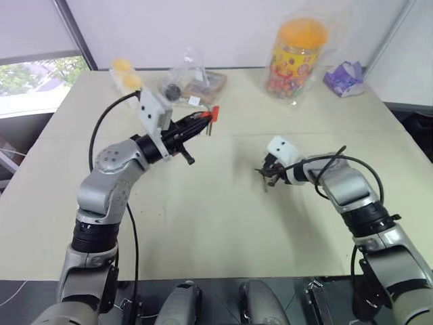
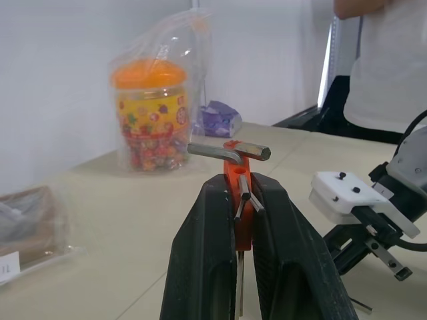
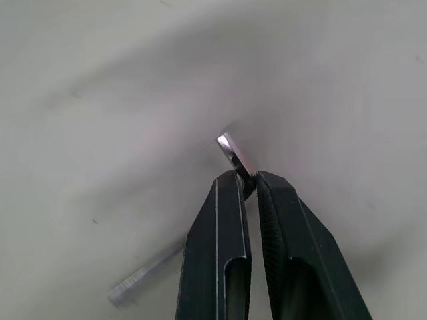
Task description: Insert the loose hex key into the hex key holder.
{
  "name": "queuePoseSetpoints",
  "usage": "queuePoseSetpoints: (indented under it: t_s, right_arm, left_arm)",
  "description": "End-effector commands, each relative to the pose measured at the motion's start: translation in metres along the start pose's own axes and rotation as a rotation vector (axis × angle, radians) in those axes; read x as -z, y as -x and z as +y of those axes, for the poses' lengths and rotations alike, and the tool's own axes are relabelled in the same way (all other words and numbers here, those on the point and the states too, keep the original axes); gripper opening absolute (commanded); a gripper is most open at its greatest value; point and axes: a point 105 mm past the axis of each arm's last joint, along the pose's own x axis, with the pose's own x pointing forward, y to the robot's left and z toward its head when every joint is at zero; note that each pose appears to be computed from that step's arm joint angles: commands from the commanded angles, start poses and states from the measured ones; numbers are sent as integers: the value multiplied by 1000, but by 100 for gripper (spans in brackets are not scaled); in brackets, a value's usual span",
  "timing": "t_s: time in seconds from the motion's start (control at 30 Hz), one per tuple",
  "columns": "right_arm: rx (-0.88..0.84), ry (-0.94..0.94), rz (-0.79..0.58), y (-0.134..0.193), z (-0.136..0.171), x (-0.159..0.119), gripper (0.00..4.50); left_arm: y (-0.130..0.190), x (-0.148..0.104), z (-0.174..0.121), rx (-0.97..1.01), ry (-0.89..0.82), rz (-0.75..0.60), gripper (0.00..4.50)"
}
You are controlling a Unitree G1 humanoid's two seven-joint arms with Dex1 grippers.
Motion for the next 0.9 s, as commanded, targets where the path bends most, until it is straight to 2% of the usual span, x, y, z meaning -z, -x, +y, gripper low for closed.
queuePoseSetpoints:
  t_s: [0.03,0.13,0.33,0.43,0.63,0.9]
  right_arm:
    - [13,9,-3,-1,0,1,3]
    - [89,79,-186,3,-5,-29,3]
    - [566,416,-649,47,-35,-115,3]
    - [740,581,-862,80,-29,-152,3]
    - [817,809,-1057,109,-6,-184,3]
    - [694,952,-1125,126,14,-201,3]
  left_arm:
    - [0,-15,-2,5,-51,-46,0]
    - [0,-15,-1,4,-46,-48,0]
    - [-3,-15,2,-2,11,-62,0]
    - [-5,-16,3,14,53,-60,0]
    - [-8,-16,7,47,96,-47,0]
    - [-11,-8,9,76,74,-2,0]
